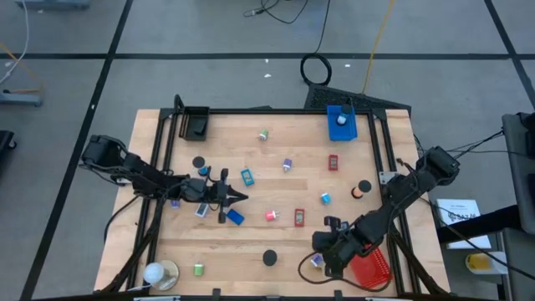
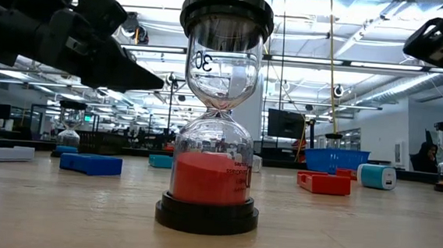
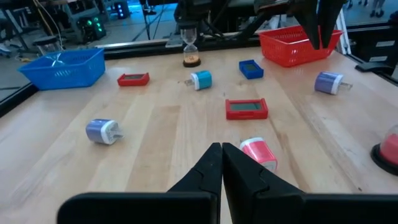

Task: Pick & Place Office items
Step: Put the bottom right blue charger adapter into the red basket

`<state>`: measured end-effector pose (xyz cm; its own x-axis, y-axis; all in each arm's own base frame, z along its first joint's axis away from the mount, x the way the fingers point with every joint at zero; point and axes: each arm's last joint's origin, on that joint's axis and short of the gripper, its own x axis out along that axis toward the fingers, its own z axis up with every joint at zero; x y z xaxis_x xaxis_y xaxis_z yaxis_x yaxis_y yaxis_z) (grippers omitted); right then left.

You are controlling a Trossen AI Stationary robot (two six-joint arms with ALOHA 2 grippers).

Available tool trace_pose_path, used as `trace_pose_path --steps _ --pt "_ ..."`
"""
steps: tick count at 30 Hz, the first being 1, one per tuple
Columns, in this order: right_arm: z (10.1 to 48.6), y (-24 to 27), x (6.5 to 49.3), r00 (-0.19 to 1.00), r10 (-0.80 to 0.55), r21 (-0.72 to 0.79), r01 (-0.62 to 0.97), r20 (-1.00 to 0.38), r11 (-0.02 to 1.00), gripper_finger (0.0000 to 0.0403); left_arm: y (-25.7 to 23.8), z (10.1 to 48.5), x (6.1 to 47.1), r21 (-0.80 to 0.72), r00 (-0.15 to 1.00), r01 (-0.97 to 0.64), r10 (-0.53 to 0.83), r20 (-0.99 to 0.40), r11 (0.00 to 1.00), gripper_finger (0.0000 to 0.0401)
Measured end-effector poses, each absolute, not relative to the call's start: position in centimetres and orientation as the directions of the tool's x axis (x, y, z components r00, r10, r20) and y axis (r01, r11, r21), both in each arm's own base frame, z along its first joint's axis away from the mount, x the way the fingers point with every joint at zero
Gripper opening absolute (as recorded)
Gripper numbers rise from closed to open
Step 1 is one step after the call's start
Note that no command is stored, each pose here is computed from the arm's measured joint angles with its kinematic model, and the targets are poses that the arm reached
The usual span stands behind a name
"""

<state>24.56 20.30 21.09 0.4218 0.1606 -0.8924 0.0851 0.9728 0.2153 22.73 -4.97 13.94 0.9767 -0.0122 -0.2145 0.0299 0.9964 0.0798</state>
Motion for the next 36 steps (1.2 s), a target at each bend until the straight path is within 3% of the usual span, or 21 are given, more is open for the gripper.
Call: trace_pose_path --steps 12,17,24,36 --pt "21.2 20.7 24.6 0.411 0.222 0.257 0.03 -0.884 0.966 0.0036 -5.1 13.8 22.7 0.079 0.973 0.033 -0.014 -0.232 0.996 0.0017" --pt "21.2 21.3 25.0 0.417 0.295 0.337 0.029 -0.859 0.941 0.0104 -5.1 13.7 22.6 0.082 0.971 0.033 -0.013 -0.241 0.996 0.0004" --pt "18.8 22.0 25.2 0.39 0.214 0.214 -0.043 -0.895 0.976 0.0196 -5.1 13.7 22.6 0.082 0.971 0.024 -0.004 -0.24 0.996 0.0024" --pt "15.7 22.8 25.7 0.337 0.169 0.124 -0.149 -0.926 0.981 0.0217 -5.1 13.7 22.6 0.079 0.97 0.023 -0.004 -0.241 0.997 0.0026"
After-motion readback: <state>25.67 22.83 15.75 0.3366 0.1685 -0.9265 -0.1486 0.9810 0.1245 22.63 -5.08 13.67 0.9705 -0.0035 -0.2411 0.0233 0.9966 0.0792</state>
